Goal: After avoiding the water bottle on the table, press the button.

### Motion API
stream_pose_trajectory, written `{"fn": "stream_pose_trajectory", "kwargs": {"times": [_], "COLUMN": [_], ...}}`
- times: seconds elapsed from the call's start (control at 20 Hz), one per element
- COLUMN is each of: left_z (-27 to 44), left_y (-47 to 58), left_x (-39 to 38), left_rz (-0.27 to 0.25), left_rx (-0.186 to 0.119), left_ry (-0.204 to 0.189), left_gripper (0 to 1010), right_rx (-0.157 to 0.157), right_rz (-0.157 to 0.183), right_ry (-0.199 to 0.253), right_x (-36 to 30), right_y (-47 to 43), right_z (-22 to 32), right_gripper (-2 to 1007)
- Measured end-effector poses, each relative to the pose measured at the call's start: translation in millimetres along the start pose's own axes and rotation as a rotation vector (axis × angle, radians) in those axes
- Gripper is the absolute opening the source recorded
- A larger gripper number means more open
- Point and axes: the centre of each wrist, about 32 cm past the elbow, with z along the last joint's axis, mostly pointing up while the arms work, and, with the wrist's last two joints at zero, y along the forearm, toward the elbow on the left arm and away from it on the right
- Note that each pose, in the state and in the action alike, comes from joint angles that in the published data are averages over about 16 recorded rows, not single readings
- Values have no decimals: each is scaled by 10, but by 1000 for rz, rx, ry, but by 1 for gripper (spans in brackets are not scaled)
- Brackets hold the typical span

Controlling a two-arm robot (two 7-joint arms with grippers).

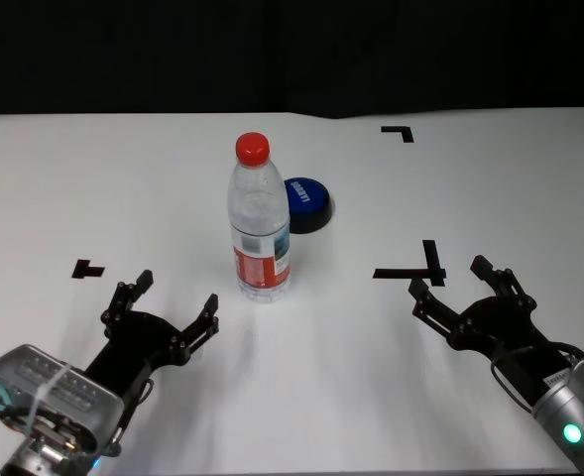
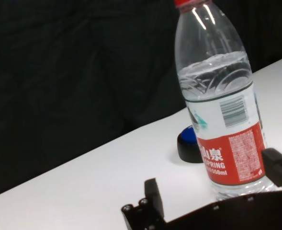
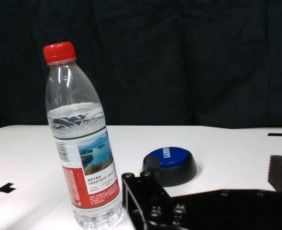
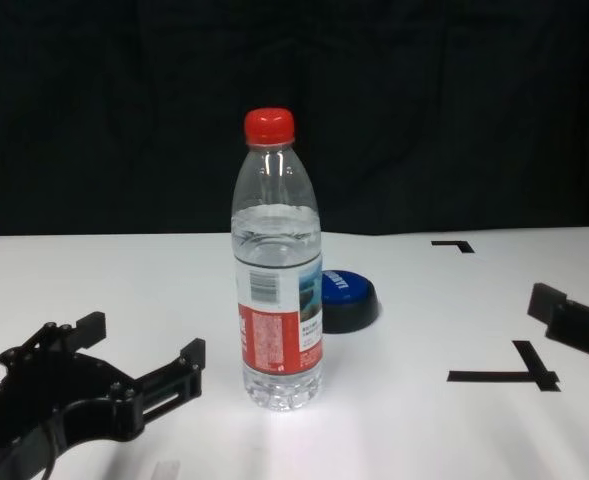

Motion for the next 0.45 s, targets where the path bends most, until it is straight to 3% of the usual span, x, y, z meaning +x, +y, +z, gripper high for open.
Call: {"fn": "stream_pose_trajectory", "kwargs": {"times": [0.45], "left_z": [0], "left_y": [0], "left_x": [0], "left_rz": [0], "left_rx": [0], "left_ry": [0], "left_gripper": [1003], "right_rx": [0], "right_rz": [0], "right_ry": [1], "right_x": [1], "right_y": [0], "right_z": [-1], "right_gripper": [1002]}}
